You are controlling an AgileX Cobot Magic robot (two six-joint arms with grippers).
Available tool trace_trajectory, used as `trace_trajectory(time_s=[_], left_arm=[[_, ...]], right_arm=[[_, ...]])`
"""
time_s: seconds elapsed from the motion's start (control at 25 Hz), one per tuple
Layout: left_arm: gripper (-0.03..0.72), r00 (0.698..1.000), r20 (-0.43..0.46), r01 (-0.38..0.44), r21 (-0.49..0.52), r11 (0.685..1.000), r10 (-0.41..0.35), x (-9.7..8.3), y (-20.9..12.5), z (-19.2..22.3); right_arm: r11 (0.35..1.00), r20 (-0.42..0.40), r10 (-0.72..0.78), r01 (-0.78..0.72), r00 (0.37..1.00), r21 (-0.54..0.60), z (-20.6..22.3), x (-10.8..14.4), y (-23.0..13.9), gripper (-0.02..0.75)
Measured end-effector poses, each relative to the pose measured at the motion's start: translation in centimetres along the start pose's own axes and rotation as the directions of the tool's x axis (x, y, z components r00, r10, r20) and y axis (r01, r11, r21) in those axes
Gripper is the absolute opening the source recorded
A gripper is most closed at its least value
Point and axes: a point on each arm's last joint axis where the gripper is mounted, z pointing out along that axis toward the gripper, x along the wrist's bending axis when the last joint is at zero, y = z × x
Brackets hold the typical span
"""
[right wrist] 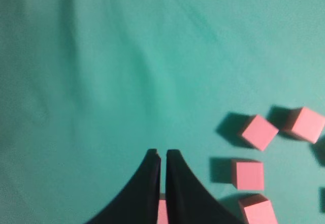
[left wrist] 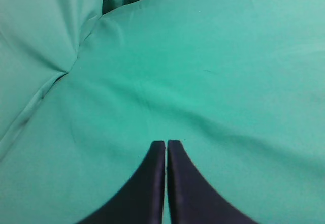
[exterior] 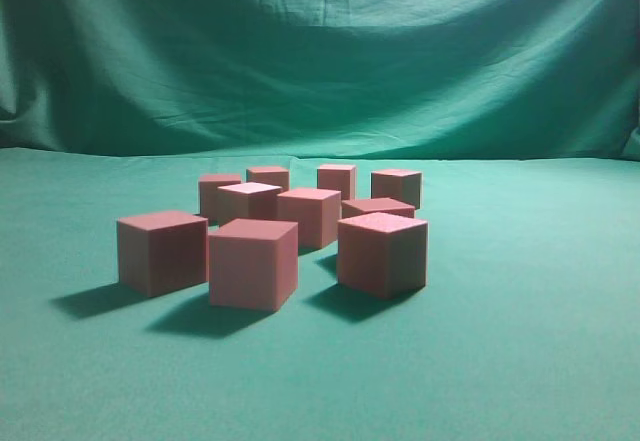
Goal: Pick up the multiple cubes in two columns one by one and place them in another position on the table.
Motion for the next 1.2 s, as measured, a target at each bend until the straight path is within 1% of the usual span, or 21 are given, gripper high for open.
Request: trace_trajectory(time_s=[0.04, 0.16, 0.28, 0.48, 0.6, 0.72, 0.8, 0.96, 1.08, 1.2], left_arm=[[0.000, 1.000, 0.000, 0.000, 0.000, 1.000, 0.000, 0.0, 0.0, 0.0], [0.000, 1.000, 0.000, 0.000, 0.000, 1.000, 0.000, 0.0, 0.0, 0.0], [0.000, 1.000, 0.000, 0.000, 0.000, 1.000, 0.000, 0.0, 0.0, 0.0], [0.000, 1.000, 0.000, 0.000, 0.000, 1.000, 0.000, 0.0, 0.0, 0.0], [0.000, 1.000, 0.000, 0.000, 0.000, 1.000, 0.000, 0.0, 0.0, 0.0], [0.000, 1.000, 0.000, 0.000, 0.000, 1.000, 0.000, 0.0, 0.0, 0.0], [0.000, 1.000, 0.000, 0.000, 0.000, 1.000, 0.000, 0.0, 0.0, 0.0], [0.000, 1.000, 0.000, 0.000, 0.000, 1.000, 0.000, 0.0, 0.0, 0.0], [0.000, 1.000, 0.000, 0.000, 0.000, 1.000, 0.000, 0.0, 0.0, 0.0], [0.000, 1.000, 0.000, 0.000, 0.000, 1.000, 0.000, 0.0, 0.0, 0.0]], right_arm=[[0.999, -0.008, -0.001, 0.001, 1.000, -0.037, -1.6, 0.1, 0.2, 0.000], [0.990, -0.020, -0.016, 0.013, 1.000, -0.144, -6.9, 0.1, 0.0, 0.000], [0.968, -0.019, -0.052, 0.046, 0.998, -0.245, -12.2, 0.1, -1.0, 0.000], [0.915, -0.024, -0.079, 0.063, 0.997, -0.399, -20.3, 0.0, -4.0, 0.000], [0.888, -0.018, -0.097, 0.078, 0.995, -0.453, -23.9, -0.2, -6.9, 0.000], [0.879, -0.009, -0.114, 0.096, 0.993, -0.466, -25.9, -0.5, -10.4, 0.000], [0.884, -0.013, -0.119, 0.100, 0.993, -0.457, -26.5, -0.6, -12.9, 0.000], [0.876, -0.064, -0.134, 0.088, 0.989, -0.473, -26.8, -0.6, -17.9, 0.000], [0.846, -0.076, -0.159, 0.096, 0.984, -0.524, -27.3, -0.7, -21.6, 0.000], [0.809, -0.072, -0.166, 0.094, 0.984, -0.580, -27.6, -0.9, -25.0, 0.000]])
